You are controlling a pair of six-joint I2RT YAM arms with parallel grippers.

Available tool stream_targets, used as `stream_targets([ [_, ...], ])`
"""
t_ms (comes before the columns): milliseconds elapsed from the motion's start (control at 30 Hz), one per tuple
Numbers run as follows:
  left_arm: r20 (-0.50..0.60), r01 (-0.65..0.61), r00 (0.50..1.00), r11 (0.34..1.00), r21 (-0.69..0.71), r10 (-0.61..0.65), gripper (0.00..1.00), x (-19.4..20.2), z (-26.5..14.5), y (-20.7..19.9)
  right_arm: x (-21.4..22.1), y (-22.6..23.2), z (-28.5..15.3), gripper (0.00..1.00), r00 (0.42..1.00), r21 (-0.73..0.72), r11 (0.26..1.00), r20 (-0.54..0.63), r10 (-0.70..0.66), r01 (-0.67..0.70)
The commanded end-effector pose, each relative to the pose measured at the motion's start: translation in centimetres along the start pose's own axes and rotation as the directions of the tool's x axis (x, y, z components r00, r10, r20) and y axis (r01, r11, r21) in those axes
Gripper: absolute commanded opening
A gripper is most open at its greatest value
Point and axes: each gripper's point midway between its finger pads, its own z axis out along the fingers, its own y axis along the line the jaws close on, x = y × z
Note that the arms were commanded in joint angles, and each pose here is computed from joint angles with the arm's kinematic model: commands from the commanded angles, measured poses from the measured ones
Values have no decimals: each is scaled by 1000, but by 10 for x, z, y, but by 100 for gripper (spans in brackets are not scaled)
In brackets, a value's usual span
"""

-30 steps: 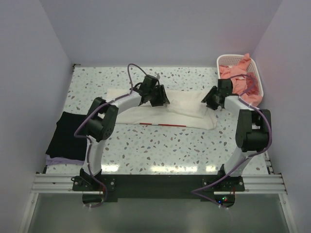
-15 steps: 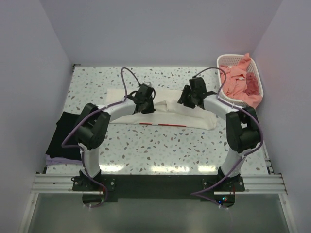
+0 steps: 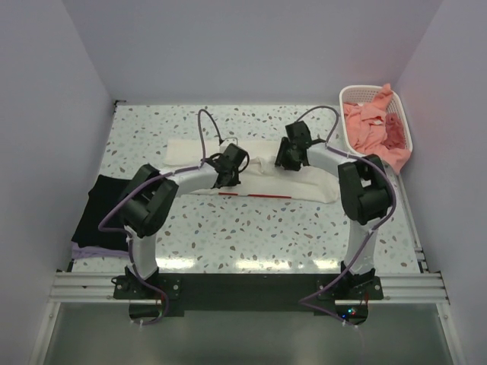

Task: Fold and stack the t-shirts
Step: Fold the tshirt

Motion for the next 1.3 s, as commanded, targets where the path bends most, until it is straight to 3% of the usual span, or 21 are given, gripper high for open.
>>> stream_targets([
  [0,-51,-62,997,997,-36,60,10,32,-1,8,8,-25,16,45,996,113,991,-50,-67,73],
  [200,-115,-58,992,998,-7,57,10,74,-12,-7,-8,-23,42,45,984,135,977,-84,-156,167],
  [400,-150,-36,987,995,93,49,10,93,-27,-49,-35,6,60,46,971,55,971,-71,-227,231],
  [600,-182,29,983,968,250,18,10,103,-45,-109,-40,42,73,46,957,-75,959,-76,-278,273],
  [700,-182,58,983,938,341,5,10,99,-56,-143,-21,61,80,46,942,-128,943,-103,-320,306],
  [867,-166,54,986,911,409,16,11,88,-68,-171,-8,78,79,51,917,-167,919,-124,-380,358],
  [1067,-50,-4,998,917,400,26,20,45,-93,-156,-62,89,36,60,926,-121,920,-14,-376,372],
  [1267,72,-71,996,969,237,56,25,11,-106,-74,-114,82,-23,68,960,-100,960,125,-250,263],
])
